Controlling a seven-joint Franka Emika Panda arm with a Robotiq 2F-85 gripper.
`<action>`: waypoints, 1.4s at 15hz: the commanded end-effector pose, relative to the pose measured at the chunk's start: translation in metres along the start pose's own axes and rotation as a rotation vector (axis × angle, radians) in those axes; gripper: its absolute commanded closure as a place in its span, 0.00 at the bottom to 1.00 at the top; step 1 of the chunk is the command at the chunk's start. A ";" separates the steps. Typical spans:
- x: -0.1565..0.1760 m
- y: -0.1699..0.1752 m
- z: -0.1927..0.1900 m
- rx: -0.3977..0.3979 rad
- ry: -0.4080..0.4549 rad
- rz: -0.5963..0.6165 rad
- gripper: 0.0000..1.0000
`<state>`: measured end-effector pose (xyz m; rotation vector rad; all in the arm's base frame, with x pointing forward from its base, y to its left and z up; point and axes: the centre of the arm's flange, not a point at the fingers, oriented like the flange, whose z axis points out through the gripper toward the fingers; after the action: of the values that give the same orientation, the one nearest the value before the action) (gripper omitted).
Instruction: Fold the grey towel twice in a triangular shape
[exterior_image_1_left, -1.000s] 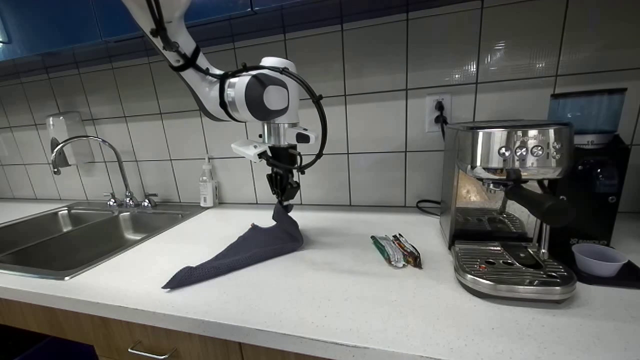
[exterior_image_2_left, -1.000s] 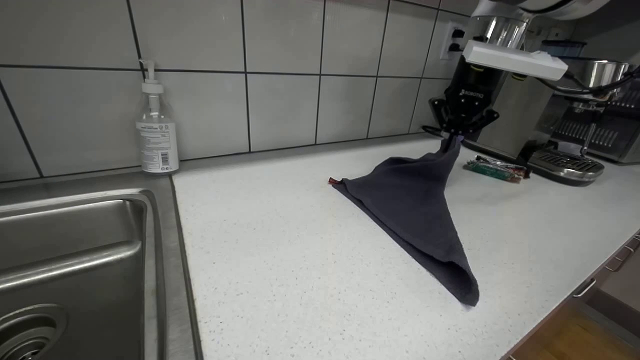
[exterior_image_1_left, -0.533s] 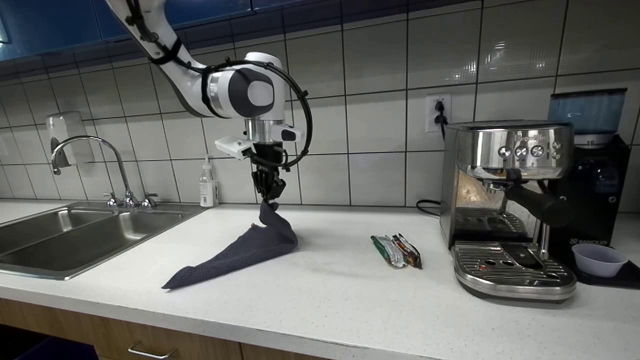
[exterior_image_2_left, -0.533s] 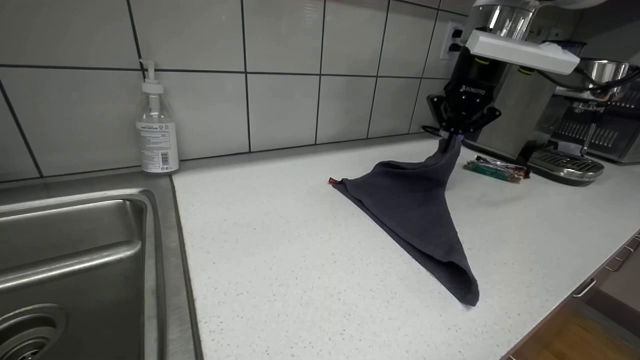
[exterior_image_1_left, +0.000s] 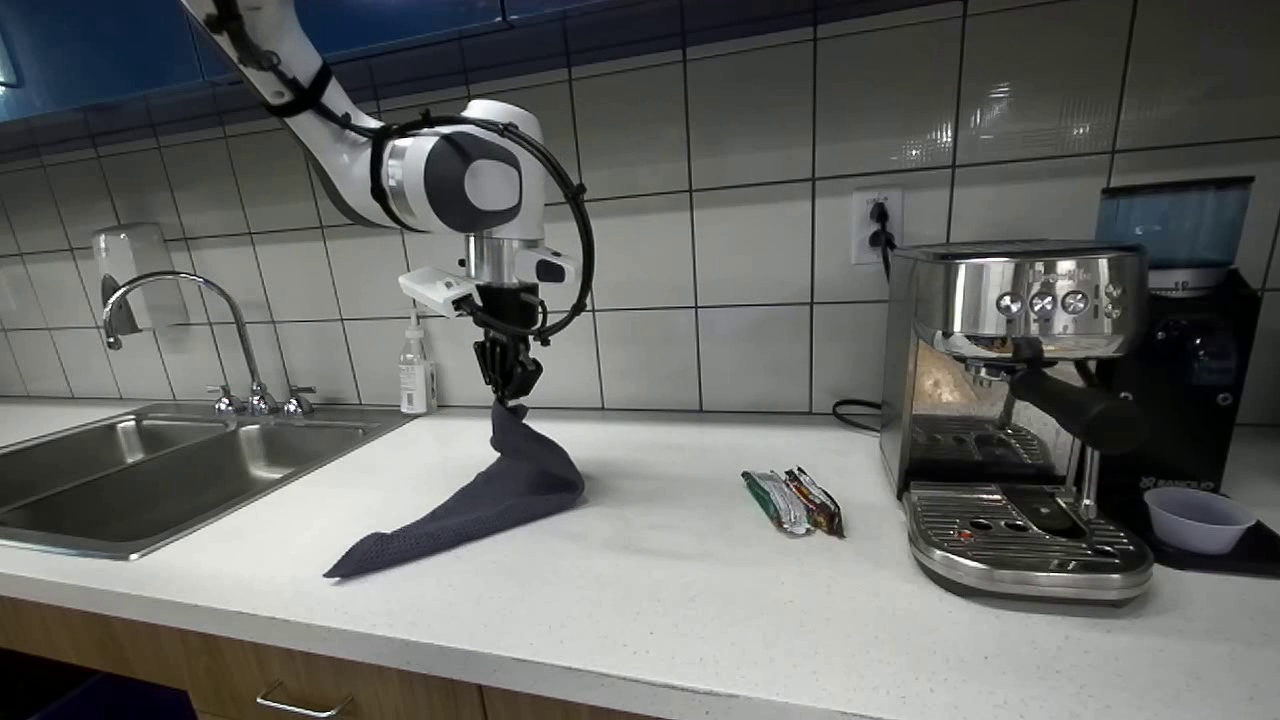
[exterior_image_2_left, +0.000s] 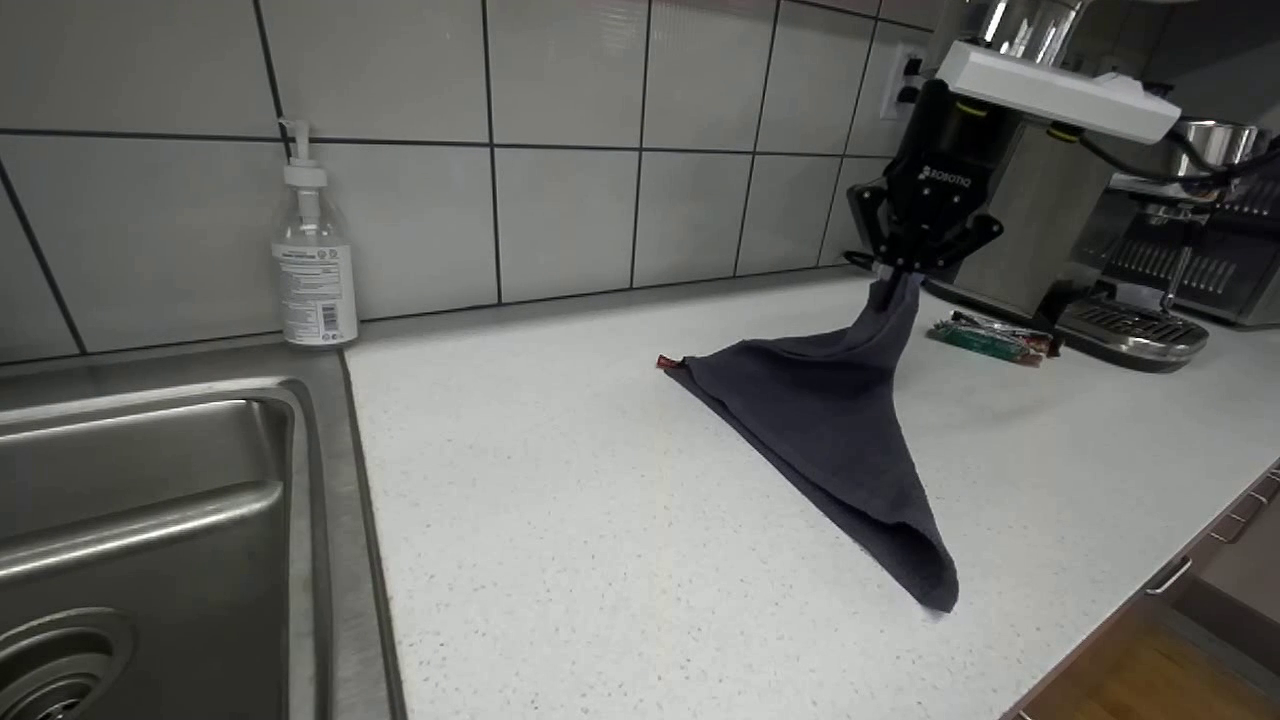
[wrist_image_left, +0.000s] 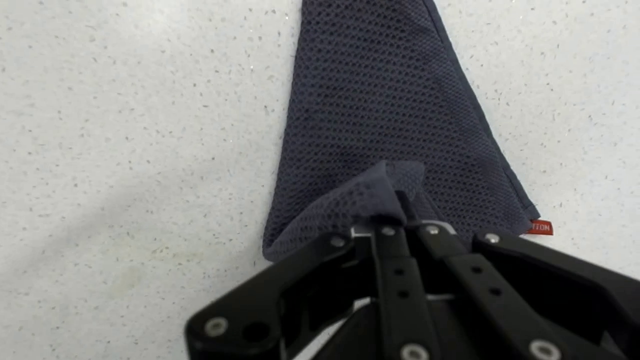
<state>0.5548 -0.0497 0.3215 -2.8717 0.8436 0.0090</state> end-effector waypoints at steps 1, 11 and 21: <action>-0.023 0.001 -0.008 0.028 -0.010 -0.031 1.00; -0.057 0.001 -0.006 0.017 -0.025 -0.093 1.00; -0.086 -0.007 0.001 -0.003 -0.040 -0.135 1.00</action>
<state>0.5012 -0.0058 0.3216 -2.9080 0.6852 0.0715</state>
